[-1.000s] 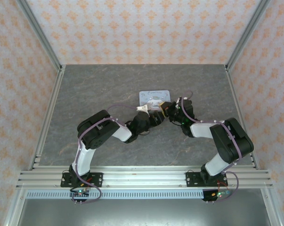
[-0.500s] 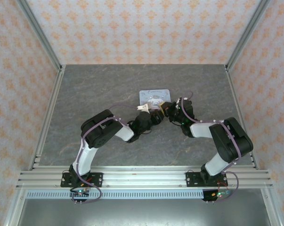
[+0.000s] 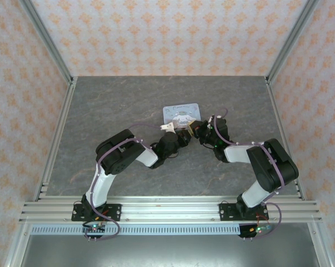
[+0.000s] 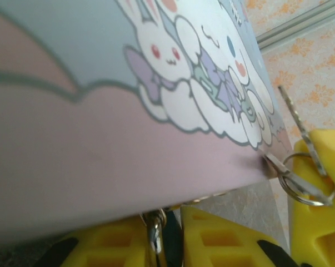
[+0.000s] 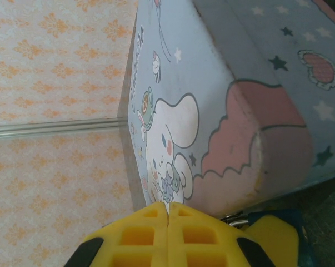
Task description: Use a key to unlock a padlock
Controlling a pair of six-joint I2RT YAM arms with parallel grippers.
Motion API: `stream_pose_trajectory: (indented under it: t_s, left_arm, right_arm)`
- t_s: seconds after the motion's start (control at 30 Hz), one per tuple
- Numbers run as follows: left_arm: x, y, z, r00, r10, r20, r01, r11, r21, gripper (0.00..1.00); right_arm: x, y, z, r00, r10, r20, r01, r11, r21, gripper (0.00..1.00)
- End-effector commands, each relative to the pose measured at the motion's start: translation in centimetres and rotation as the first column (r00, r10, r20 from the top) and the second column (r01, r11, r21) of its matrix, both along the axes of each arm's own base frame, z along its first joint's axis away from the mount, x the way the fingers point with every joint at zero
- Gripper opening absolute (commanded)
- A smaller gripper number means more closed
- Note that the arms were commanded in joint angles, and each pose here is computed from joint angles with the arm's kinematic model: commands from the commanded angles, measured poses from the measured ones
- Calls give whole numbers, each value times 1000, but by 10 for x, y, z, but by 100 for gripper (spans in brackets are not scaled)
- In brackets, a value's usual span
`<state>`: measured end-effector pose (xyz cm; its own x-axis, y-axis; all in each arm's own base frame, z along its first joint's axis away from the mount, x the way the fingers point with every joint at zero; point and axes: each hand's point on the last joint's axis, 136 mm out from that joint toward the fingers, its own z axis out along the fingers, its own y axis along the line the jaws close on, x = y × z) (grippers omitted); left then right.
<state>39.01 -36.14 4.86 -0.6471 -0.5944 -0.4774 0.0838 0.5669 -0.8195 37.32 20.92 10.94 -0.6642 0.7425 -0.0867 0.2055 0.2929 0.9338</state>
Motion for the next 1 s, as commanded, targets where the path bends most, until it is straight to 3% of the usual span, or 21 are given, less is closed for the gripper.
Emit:
stream_pose_trajectory:
  t_s: [0.0, 0.27, 0.47, 0.67, 0.97]
  left_arm:
    - [-20, 19, -63, 983, 36, -181, -23, 997, 72, 14]
    - [-27, 22, -65, 976, 31, -217, -15, 997, 75, 0]
    - [-35, 29, -62, 967, 22, -255, 13, 991, 136, 0]
    - [-43, 33, -49, 958, -19, -287, 74, 980, 183, 0]
    - [-53, 49, -41, 935, -64, -348, 151, 961, 230, 0]
  right_arm:
    - [5, -2, 9, 999, -21, 36, 21, 1000, 15, 0]
    - [21, -10, 40, 994, -50, 92, 45, 998, 54, 0]
    - [20, -22, 81, 983, -68, 168, 54, 995, 88, 0]
    - [-8, -26, 90, 980, -30, 199, 16, 997, 71, 0]
    - [-66, -34, 68, 977, 59, 204, -66, 997, 28, 0]
